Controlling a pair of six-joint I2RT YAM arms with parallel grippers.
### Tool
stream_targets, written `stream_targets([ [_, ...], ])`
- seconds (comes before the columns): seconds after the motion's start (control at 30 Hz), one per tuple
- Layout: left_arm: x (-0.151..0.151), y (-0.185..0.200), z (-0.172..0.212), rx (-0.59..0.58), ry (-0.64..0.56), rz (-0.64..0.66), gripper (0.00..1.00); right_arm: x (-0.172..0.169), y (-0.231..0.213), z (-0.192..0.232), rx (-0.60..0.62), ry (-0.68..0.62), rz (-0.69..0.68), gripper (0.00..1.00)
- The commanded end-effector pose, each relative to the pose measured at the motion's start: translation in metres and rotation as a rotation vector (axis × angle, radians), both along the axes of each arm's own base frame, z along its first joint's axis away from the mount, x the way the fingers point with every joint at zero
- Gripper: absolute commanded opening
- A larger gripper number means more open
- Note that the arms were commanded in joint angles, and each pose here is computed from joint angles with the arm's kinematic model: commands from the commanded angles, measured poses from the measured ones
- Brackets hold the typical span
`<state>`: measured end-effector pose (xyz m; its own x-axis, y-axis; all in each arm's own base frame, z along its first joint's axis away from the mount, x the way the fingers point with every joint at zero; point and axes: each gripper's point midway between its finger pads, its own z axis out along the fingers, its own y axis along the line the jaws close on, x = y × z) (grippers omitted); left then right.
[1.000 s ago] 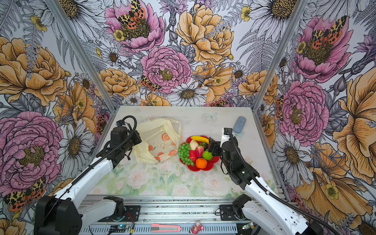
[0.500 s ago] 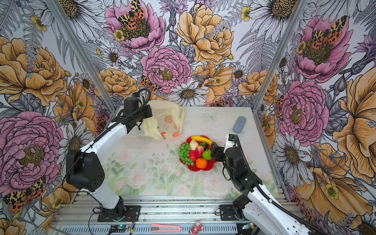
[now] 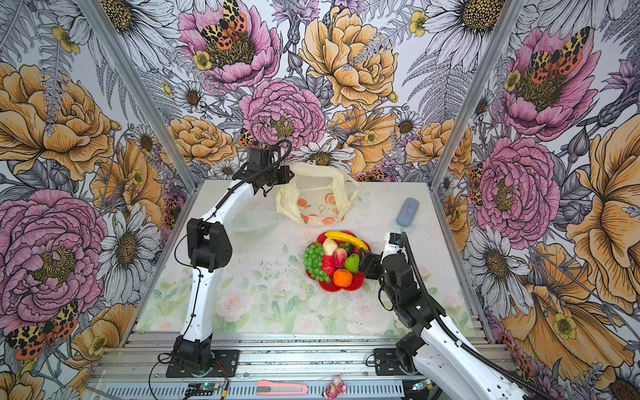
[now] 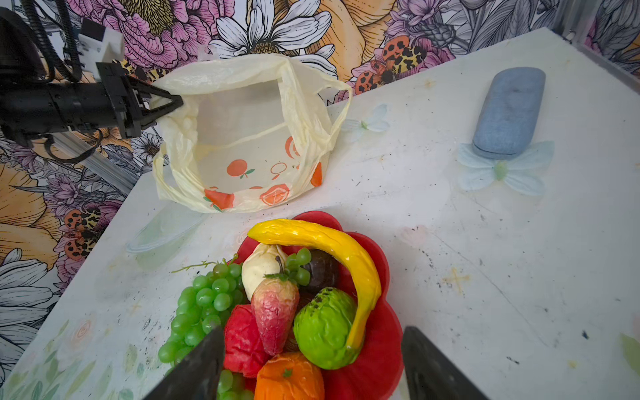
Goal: Take the fake fruits out of the plastic bag
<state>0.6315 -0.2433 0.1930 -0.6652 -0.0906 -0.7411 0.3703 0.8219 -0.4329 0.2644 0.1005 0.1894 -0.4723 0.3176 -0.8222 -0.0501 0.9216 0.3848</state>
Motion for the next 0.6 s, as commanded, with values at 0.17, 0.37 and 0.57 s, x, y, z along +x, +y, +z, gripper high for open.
stream_targets([
  [0.17,0.021,0.005,-0.012,0.132,-0.036,0.109,0.16,0.004,0.016,-0.012,0.018,0.083,0.069,0.82],
  [0.37,0.026,0.001,0.013,0.106,-0.099,0.153,0.46,0.012,0.019,-0.013,0.001,0.108,0.083,0.83],
  [0.57,0.009,0.024,0.058,0.063,-0.079,0.257,0.95,0.022,0.024,-0.007,0.032,0.158,0.195,0.89],
])
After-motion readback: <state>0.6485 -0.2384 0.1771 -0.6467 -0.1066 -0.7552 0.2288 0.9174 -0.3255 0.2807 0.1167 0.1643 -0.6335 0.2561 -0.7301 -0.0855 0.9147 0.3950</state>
